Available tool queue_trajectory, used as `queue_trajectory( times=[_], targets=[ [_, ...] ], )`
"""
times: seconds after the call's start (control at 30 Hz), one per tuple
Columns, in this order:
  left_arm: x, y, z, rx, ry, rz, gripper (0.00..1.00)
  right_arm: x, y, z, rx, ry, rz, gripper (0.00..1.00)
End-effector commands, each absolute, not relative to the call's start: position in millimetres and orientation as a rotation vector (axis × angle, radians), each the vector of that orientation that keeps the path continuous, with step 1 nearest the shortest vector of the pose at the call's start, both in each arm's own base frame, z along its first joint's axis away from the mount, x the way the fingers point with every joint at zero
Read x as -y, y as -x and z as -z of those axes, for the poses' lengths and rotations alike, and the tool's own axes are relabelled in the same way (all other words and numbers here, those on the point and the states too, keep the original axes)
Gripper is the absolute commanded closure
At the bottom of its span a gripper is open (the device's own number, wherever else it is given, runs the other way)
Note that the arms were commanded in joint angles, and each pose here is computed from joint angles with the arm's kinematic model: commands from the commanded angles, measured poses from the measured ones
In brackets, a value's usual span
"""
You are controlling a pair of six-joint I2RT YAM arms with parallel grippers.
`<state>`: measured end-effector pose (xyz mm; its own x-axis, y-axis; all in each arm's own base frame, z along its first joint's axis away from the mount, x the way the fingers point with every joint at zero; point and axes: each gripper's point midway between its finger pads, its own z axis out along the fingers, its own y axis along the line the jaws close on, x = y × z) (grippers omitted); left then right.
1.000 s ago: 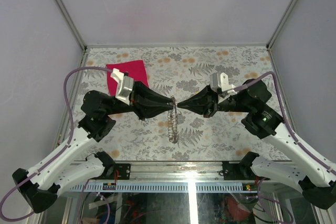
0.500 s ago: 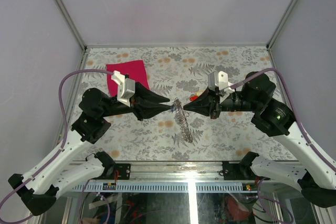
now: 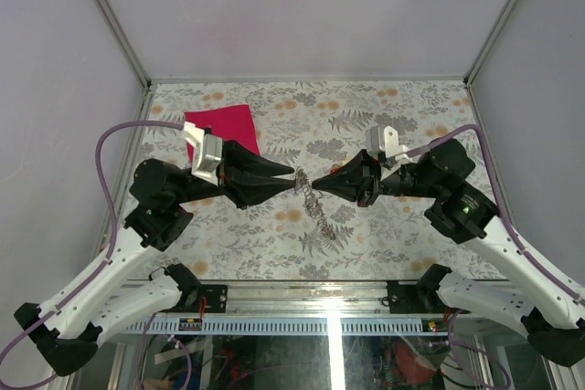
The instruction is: Put the keys on the keyring
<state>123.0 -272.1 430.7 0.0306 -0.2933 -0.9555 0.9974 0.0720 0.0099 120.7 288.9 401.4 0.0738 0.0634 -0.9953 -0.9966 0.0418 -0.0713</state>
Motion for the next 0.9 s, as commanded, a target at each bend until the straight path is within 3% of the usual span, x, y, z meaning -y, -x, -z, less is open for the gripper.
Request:
queue_trajectory(
  times=[0.0, 0.87],
  targets=[
    [263, -109, -465, -0.856, -0.897, 1.296, 0.72, -282, -107, -467, -0.847, 1.046, -1.185, 1.0],
    [258, -95, -512, -0.68, -0.866, 1.375, 0.71, -269, -83, -521, -0.485, 0.875, -1.339, 1.0]
  ],
)
